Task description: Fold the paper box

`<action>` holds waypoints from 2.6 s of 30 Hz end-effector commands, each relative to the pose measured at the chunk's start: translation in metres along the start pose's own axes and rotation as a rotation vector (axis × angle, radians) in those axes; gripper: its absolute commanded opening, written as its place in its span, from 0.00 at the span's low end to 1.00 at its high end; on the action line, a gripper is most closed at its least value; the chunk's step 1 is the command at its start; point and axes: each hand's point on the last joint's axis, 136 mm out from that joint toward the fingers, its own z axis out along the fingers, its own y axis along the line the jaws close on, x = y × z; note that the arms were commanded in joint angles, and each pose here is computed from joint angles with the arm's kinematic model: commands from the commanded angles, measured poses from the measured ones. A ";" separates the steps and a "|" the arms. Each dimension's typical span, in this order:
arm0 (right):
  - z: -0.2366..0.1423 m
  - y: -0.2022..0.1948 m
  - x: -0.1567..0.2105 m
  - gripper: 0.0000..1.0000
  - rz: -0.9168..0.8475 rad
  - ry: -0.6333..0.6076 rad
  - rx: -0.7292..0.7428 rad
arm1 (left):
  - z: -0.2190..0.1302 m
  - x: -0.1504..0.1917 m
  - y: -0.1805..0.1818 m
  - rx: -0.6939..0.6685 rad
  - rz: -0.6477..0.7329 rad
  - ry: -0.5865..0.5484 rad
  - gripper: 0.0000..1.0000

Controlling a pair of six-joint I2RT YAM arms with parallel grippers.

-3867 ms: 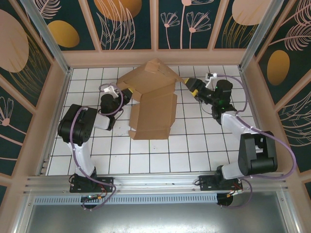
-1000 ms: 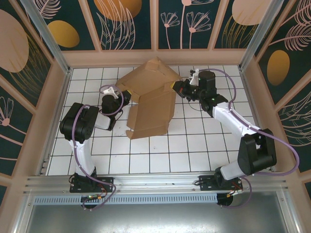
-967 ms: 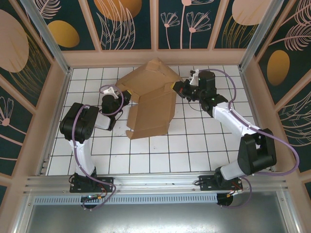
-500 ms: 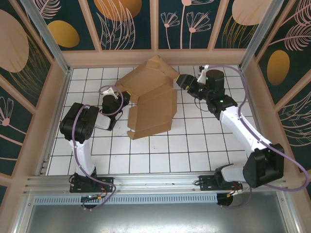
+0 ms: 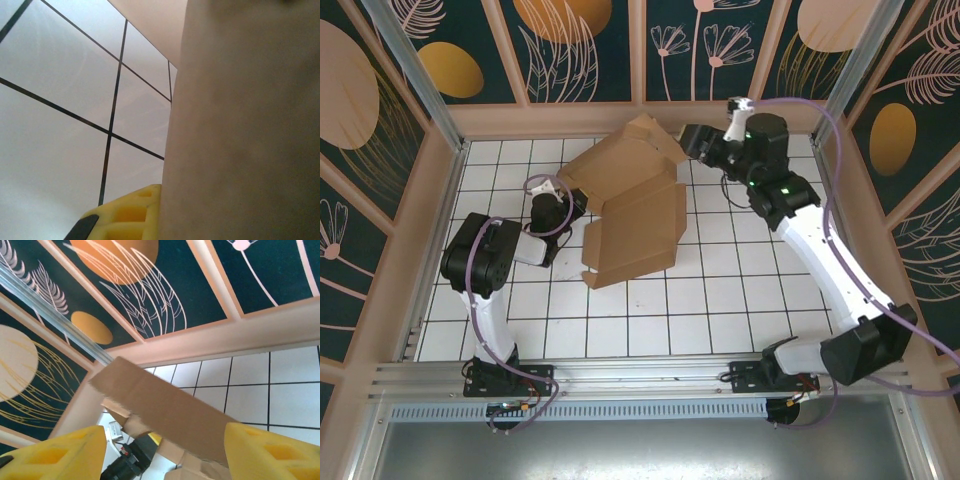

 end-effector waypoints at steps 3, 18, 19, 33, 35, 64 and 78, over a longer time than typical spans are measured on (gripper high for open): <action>0.030 0.020 0.004 0.62 -0.130 0.008 0.184 | 0.002 -0.016 -0.007 -0.015 0.022 -0.046 0.00; 0.127 0.046 0.026 0.38 -0.082 0.100 0.407 | -0.001 -0.024 0.009 -0.115 0.059 -0.089 0.00; 0.130 0.042 0.032 0.38 -0.066 0.118 0.407 | -0.001 -0.025 0.008 -0.115 0.061 -0.091 0.00; 0.145 0.021 0.065 0.32 -0.002 0.222 0.407 | -0.002 -0.025 0.005 -0.105 0.083 -0.086 0.00; 0.146 0.021 0.066 0.25 -0.002 0.224 0.403 | -0.002 -0.026 0.004 -0.104 0.086 -0.085 0.00; 0.053 0.020 0.001 0.75 -0.190 0.014 0.230 | 0.007 -0.013 -0.010 -0.064 0.125 0.035 0.00; 0.019 -0.095 0.009 0.68 0.063 0.152 -0.089 | 0.019 -0.004 -0.040 0.050 0.170 0.162 0.00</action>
